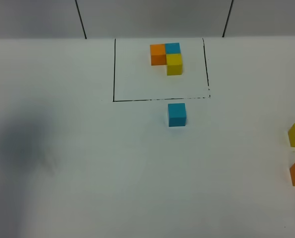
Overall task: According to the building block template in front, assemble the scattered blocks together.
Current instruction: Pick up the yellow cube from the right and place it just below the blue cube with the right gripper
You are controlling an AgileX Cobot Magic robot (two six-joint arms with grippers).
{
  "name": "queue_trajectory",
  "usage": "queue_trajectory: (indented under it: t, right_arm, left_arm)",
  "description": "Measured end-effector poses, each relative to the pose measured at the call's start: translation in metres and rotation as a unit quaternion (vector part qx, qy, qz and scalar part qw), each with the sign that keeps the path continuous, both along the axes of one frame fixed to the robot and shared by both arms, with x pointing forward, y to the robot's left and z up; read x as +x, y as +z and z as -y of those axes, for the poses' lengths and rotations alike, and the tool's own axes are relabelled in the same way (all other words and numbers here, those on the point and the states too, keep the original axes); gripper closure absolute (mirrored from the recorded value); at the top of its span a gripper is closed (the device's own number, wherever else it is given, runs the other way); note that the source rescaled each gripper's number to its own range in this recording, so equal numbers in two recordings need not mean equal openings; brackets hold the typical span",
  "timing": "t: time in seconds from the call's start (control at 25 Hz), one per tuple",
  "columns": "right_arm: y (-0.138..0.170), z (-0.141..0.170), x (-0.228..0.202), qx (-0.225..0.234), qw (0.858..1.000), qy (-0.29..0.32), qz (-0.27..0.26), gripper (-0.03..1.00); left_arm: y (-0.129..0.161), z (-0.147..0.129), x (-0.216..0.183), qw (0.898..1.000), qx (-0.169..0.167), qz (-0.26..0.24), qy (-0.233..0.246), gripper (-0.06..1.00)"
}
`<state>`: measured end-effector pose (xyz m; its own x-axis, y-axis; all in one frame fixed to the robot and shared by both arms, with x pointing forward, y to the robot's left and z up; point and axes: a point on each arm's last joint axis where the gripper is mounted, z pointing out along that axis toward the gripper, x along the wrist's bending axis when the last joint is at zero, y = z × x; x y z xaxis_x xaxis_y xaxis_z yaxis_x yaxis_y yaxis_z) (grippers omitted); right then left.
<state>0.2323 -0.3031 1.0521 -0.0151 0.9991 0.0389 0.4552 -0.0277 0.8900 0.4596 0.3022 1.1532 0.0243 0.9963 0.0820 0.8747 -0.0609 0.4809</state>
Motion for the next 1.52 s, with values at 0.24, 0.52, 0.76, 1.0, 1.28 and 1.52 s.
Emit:
queue_trajectory:
  t: [0.24, 0.52, 0.76, 1.0, 1.28, 1.52]
  right_arm:
    - [0.000, 0.000, 0.000, 0.000, 1.000, 0.000, 0.000, 0.97]
    - [0.000, 0.000, 0.000, 0.000, 1.000, 0.000, 0.000, 0.97]
    - [0.000, 0.000, 0.000, 0.000, 1.000, 0.000, 0.000, 0.97]
    - [0.000, 0.000, 0.000, 0.000, 1.000, 0.000, 0.000, 0.97]
    - [0.000, 0.000, 0.000, 0.000, 1.000, 0.000, 0.000, 0.97]
    - [0.000, 0.000, 0.000, 0.000, 1.000, 0.000, 0.000, 0.97]
  left_arm:
    - [-0.002, -0.002, -0.104, 0.996, -0.017, 0.083, 0.009, 0.31]
    - [-0.044, 0.000, -0.184, 0.990, -0.055, 0.129, 0.027, 0.31]
    - [-0.090, 0.002, -0.205, 0.988, -0.059, 0.146, 0.001, 0.31]
    - [-0.106, 0.011, -0.229, 0.970, -0.070, 0.223, -0.072, 0.31]
    - [-0.108, 0.013, -0.235, 0.965, -0.071, 0.235, -0.089, 0.31]
    - [-0.108, 0.013, -0.235, 0.965, -0.071, 0.235, -0.089, 0.31]
